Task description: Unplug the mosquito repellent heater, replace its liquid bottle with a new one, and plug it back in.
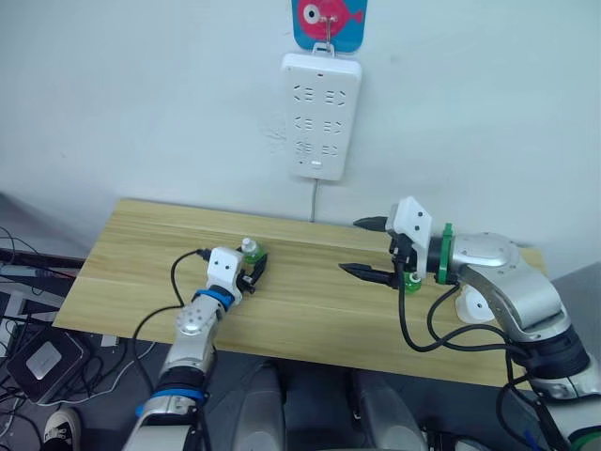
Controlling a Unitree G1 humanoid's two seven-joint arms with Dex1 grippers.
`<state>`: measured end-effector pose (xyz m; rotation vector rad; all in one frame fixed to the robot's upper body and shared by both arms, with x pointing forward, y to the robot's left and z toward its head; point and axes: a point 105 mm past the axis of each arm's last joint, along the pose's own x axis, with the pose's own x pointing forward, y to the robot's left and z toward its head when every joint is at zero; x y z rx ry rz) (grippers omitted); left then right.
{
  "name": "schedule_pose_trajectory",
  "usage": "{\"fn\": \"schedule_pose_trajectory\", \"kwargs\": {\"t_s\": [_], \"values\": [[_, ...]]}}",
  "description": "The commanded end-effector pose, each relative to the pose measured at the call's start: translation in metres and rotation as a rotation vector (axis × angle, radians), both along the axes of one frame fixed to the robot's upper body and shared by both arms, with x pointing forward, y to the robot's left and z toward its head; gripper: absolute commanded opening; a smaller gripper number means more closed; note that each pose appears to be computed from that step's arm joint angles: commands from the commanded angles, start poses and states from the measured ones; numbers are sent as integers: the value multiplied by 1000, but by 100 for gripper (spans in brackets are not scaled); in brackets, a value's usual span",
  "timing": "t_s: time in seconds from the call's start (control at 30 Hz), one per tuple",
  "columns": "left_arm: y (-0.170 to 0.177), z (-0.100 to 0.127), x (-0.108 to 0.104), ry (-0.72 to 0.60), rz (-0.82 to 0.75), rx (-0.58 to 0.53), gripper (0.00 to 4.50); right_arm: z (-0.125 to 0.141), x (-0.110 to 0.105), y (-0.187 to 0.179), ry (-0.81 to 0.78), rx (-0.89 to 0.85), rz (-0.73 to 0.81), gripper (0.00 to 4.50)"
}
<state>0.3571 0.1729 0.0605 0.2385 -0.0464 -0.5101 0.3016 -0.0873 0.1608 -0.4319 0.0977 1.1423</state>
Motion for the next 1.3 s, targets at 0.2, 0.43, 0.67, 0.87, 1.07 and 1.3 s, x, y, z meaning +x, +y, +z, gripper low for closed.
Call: {"fn": "schedule_pose_trajectory", "kwargs": {"t_s": [0.2,0.43,0.67,0.87,1.07,1.3], "values": [[-61,60,-52,104,-769,152,223,-3,-34,6,37,-32,140,450],[-75,70,-38,118,-870,149,223,8,-37,30,30,66,121,450],[-85,79,-32,81,-956,185,223,12,-20,48,36,169,32,450],[-86,83,-32,73,-982,196,223,10,-14,57,37,199,16,450],[-87,84,-33,70,-981,190,223,13,-11,61,25,229,12,325],[-87,81,-35,77,-979,187,223,16,-15,64,14,237,45,109]]}}
